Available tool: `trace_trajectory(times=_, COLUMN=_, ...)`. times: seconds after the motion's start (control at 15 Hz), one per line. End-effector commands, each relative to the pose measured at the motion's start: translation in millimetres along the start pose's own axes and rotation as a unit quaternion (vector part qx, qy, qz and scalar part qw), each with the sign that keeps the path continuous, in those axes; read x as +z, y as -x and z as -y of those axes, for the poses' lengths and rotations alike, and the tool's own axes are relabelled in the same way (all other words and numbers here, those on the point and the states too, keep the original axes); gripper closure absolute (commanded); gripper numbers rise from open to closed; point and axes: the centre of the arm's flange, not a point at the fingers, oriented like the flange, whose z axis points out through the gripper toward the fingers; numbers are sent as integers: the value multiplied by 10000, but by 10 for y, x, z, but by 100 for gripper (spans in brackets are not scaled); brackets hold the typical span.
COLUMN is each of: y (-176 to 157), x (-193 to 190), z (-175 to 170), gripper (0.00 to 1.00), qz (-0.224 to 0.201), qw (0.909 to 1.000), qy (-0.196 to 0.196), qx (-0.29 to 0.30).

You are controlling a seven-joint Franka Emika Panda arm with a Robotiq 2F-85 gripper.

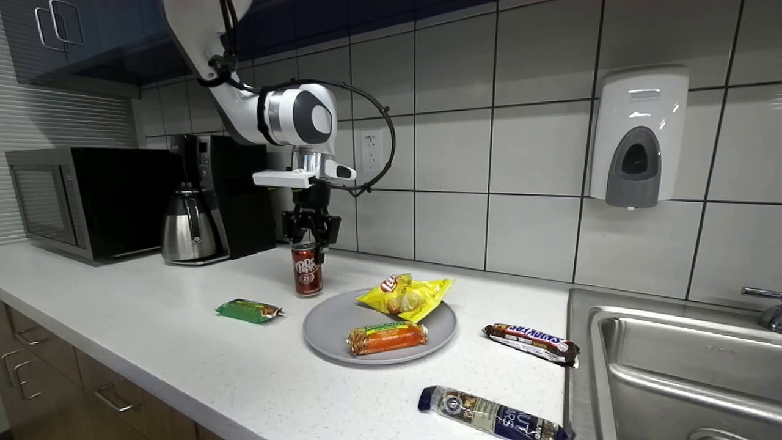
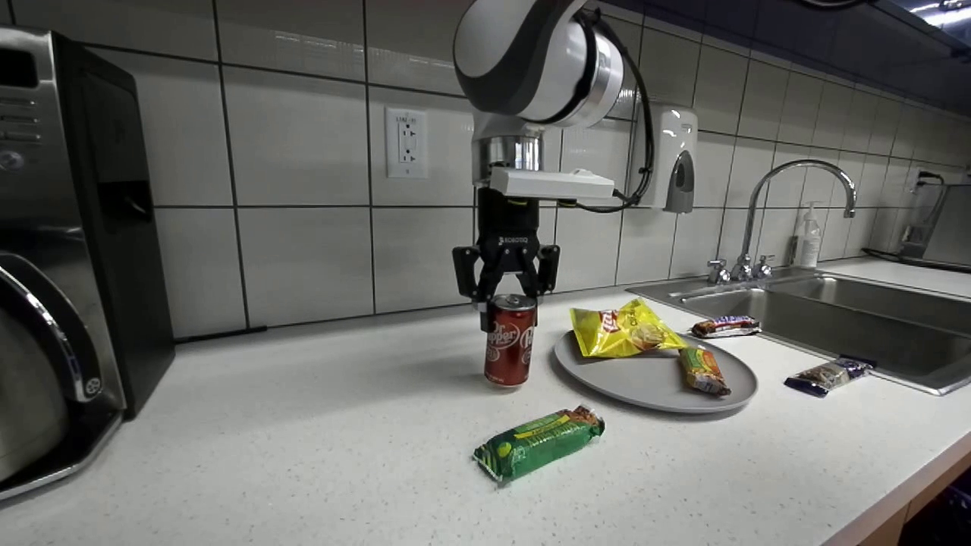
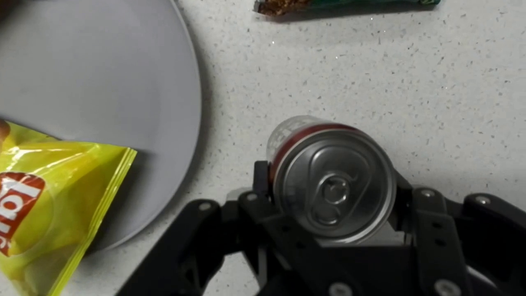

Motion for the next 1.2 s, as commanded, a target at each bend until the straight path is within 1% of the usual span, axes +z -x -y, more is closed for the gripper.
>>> trace_trajectory(times=0.0, y=-240, x=-81, z=170, gripper=62, qz=56, qw=9998, qy=64, qx=-204)
trace_trajectory(times=0.07, y=-258, x=-85, z=209, gripper=12, qz=47, qw=9997, qy=77, qx=-222)
trace_trajectory(times=0.13, y=-271, x=-99, z=241, gripper=10, qz=35, qw=9997, qy=69, qx=-235)
trace_trajectory(times=0.27, y=-283, x=-155, z=284, gripper=0, qz=-10, qw=9997, qy=64, qx=-254)
trace_trajectory(times=0.47, y=-256, x=-281, z=288, gripper=0, qz=-76, qw=9997, qy=37, qx=-240)
trace_trajectory(times=0.67, y=-208, x=-406, z=201, gripper=0, qz=-195, qw=9997, qy=9, qx=-146)
trace_trajectory(times=0.93, y=-142, x=-503, z=-23, gripper=0, qz=-280, qw=9996, qy=-11, qx=36)
trace_trajectory(times=1.13, y=-95, x=-548, z=-279, gripper=0, qz=-327, qw=9992, qy=6, qx=247)
